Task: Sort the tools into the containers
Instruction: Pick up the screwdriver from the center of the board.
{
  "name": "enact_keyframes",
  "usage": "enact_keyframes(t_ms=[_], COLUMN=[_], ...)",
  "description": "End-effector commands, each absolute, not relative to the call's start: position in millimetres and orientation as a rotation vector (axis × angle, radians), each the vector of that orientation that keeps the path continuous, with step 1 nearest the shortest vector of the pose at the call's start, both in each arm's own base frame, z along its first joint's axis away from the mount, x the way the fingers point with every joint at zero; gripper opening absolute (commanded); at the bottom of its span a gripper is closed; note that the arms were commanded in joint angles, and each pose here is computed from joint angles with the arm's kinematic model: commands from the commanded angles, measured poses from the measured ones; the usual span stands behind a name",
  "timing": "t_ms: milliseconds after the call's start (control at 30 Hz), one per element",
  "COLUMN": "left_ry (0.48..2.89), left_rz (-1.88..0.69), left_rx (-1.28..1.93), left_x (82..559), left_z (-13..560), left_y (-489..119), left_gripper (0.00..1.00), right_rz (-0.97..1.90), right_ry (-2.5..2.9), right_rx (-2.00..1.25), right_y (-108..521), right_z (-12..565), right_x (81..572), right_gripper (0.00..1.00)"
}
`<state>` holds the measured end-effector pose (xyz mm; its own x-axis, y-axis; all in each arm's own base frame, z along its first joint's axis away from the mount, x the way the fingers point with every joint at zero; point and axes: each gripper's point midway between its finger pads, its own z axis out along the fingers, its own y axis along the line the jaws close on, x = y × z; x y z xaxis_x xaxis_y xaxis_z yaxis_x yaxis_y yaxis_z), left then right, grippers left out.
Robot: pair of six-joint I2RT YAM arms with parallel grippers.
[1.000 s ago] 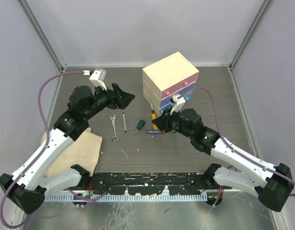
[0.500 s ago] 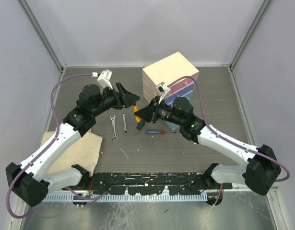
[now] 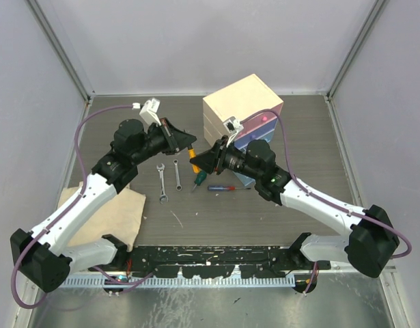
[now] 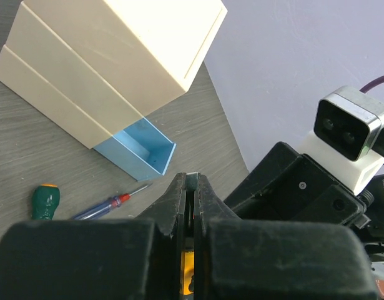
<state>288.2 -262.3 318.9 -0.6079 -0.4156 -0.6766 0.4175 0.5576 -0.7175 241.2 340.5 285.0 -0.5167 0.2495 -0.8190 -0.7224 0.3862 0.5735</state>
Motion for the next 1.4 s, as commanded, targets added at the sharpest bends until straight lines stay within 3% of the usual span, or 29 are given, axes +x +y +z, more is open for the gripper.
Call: enact_keyframes(t_ms=[0,167,500,600,767,867,967,1100,1367], left_ry=[1.795,1.796,1.81,1.812,1.813,1.8,1.795,1.804,1.848], left_rz=[-1.205,-1.206,-1.176,-1.176,-1.188,-1.171,-1.112,-1.014,-0.853], left_rx=[-0.005,-0.013,-0.035,-0.035,-0.015,0.031,0.069,0.113,0.116], left_x=[290,291,295,295,294,292,293,299,329], left_z=[352,352,347,346,346,351,353,356,350], left_y=[-261,-262,-259,-259,-262,-261,-257,-248,-216], left_gripper=[0.0,0.0,0.0,0.0,0.0,0.13,0.43,0.65,0.72], right_rz=[1.319,1.376,1.41,1.411,1.383,1.304,1.188,1.024,0.598], right_ry=[1.565,1.575,1.594,1.601,1.618,1.675,1.736,1.844,2.185], right_rx=[-0.381,-0.394,-0.413,-0.403,-0.347,-0.301,-0.271,-0.27,-0.384], right_y=[336,343,343,342,337,330,316,294,225], right_z=[311,301,290,287,286,281,275,260,209], right_x=[243,237,226,225,231,240,247,247,241], right_gripper=[0.41,0.45,0.44,0.38,0.14,0.06,0.01,0.01,0.01])
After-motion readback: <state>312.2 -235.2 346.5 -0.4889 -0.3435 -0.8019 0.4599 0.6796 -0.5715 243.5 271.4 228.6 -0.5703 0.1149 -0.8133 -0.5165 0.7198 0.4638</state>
